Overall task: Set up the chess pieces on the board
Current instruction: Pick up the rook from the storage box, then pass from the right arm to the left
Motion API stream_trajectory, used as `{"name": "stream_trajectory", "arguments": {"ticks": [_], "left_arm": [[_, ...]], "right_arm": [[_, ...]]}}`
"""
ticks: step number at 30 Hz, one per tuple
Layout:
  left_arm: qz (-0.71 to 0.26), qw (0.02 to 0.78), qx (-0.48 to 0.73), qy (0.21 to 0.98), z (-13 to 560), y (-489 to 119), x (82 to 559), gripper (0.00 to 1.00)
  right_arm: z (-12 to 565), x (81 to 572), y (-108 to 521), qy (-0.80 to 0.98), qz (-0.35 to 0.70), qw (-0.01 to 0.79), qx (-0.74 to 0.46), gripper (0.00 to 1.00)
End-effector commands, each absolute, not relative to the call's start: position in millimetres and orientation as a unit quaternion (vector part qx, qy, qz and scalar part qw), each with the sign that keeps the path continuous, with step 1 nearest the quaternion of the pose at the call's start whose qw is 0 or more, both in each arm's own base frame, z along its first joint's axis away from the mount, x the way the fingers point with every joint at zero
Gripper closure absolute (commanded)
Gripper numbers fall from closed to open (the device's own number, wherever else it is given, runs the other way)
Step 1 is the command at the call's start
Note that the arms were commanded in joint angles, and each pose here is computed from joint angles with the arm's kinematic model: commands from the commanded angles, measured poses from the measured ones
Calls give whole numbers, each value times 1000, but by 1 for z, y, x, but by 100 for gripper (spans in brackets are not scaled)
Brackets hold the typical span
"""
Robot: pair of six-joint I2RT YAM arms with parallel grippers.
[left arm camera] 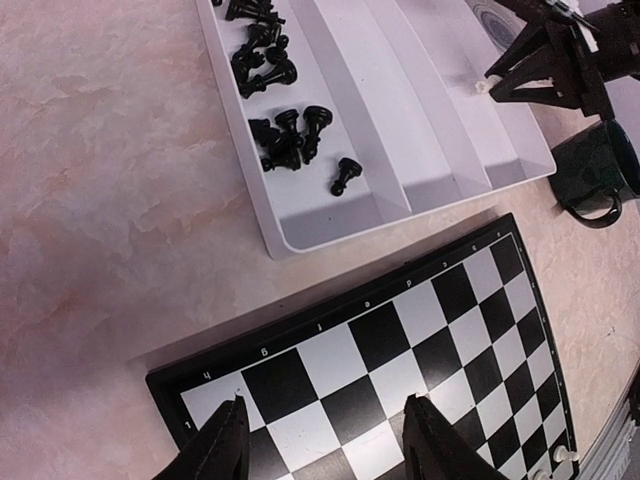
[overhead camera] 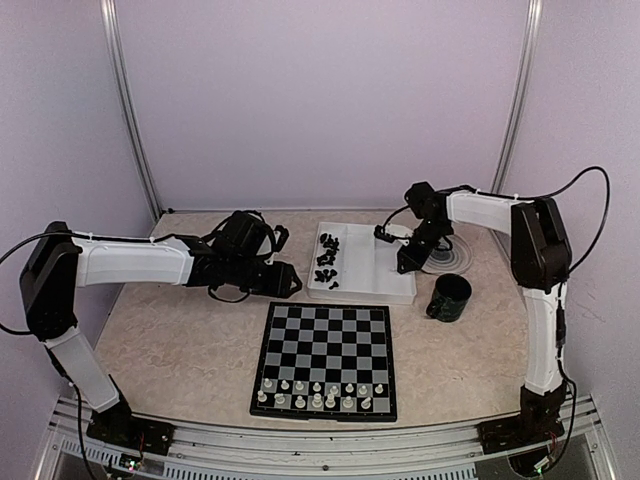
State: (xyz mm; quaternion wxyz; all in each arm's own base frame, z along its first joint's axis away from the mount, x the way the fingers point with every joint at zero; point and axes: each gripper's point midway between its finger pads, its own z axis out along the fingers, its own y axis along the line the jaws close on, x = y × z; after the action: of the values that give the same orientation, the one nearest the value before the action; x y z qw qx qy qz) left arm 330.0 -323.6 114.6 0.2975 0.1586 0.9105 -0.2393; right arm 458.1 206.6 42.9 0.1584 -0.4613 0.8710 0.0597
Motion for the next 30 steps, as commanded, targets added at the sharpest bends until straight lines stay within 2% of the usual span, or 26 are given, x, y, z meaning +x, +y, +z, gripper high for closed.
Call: {"name": "stream_trajectory", "arguments": {"ticks": [1, 7, 14, 30], "left_arm": [[-278, 354, 182, 874, 162, -350, 338, 48], [-318, 394, 224, 832, 202, -396, 329, 48], [-371, 407, 269, 790, 226, -444, 309, 48], [-454, 335, 281, 776, 204, -496, 289, 48]], "right_arm": [[119, 448, 226, 829, 131, 259, -478, 94], [159, 393, 250, 779, 252, 298, -491, 95], [191, 331, 267, 704, 381, 331, -499, 94], [194, 292, 282, 653, 437, 321, -528, 93]]}}
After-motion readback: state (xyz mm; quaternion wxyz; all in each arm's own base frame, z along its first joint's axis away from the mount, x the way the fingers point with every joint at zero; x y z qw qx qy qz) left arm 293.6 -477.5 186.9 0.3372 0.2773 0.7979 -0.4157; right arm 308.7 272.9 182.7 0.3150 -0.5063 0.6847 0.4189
